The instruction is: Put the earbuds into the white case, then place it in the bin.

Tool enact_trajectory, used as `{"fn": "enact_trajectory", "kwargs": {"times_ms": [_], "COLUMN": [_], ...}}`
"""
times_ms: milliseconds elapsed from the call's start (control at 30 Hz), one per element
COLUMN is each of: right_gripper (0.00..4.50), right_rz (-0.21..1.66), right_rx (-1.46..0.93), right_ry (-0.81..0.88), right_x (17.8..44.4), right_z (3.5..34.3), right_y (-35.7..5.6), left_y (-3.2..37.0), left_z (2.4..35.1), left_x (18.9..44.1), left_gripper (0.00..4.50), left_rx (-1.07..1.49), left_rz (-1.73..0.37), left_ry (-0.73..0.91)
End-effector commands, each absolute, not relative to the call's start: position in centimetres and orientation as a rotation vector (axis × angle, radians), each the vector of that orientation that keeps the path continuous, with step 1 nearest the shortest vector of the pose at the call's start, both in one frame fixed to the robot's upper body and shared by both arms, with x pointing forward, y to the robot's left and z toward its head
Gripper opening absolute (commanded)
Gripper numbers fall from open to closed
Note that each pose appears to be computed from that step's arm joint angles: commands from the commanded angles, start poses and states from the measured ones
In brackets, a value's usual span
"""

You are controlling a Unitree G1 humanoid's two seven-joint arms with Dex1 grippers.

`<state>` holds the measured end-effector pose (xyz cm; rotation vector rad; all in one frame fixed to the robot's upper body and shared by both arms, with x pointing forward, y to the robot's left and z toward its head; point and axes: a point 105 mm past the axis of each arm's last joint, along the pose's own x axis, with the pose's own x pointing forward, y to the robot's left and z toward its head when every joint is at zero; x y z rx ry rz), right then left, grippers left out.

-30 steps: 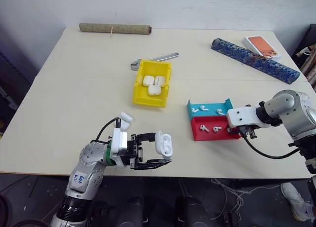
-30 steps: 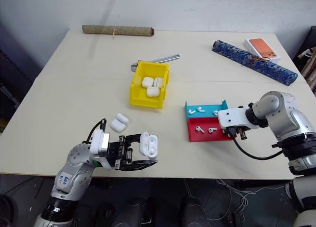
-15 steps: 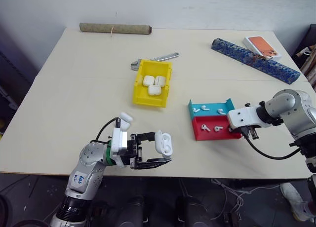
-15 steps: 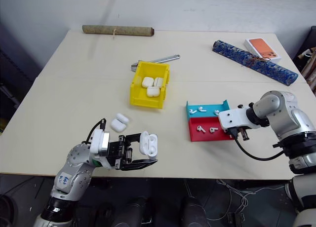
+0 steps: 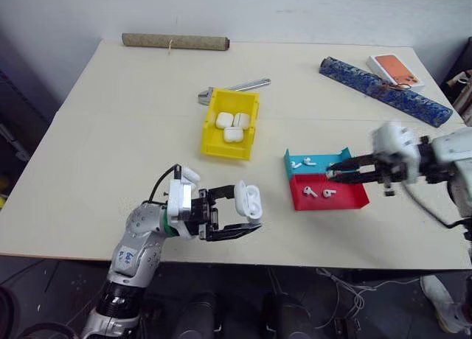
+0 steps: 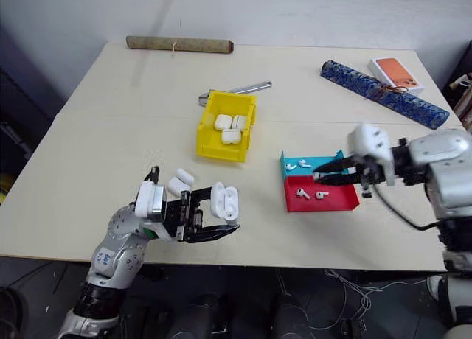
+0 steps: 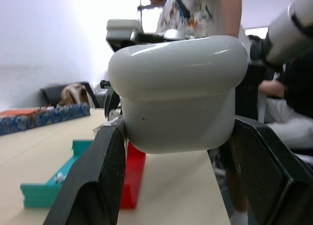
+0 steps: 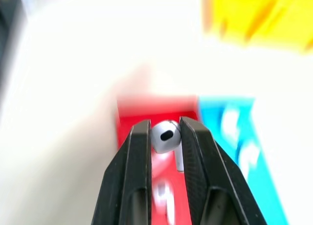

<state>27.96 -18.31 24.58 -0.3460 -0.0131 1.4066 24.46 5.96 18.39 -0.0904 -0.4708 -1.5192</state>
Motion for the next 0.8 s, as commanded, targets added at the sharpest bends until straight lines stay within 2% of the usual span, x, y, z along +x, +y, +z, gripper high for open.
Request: {"fn": "enact_trajectory", "kwargs": {"times_ms": [33, 100, 267, 433, 800], "right_gripper": [0.44, 0.44, 0.44, 0.44, 0.44], "right_rz": [1.422, 1.418, 1.468, 1.51, 1.542], "right_rx": [-0.03, 0.177, 0.426, 0.408, 0.342], "right_ry": [-0.209, -0.295, -0.406, -0.404, -0.362], "right_x": [25.8, 25.2, 23.5, 22.3, 22.0], "right_z": [28.3, 29.8, 31.6, 30.2, 28.1], "right_y": [-15.8, -14.2, -11.8, -9.3, -7.9], "left_y": [6.1, 5.9, 5.6, 5.4, 5.0], "left_z": [20.7, 21.4, 22.8, 23.3, 23.1], "left_x": [24.2, 24.0, 23.8, 23.9, 23.9], "left_gripper": [2.74, 2.74, 2.74, 2.74, 2.74], "left_rx": [-0.181, -0.177, -0.187, -0.186, -0.162], "left_rz": [-1.57, -1.61, -1.672, -1.697, -1.709], "left_ry": [-0.528, -0.537, -0.551, -0.538, -0.516]}}
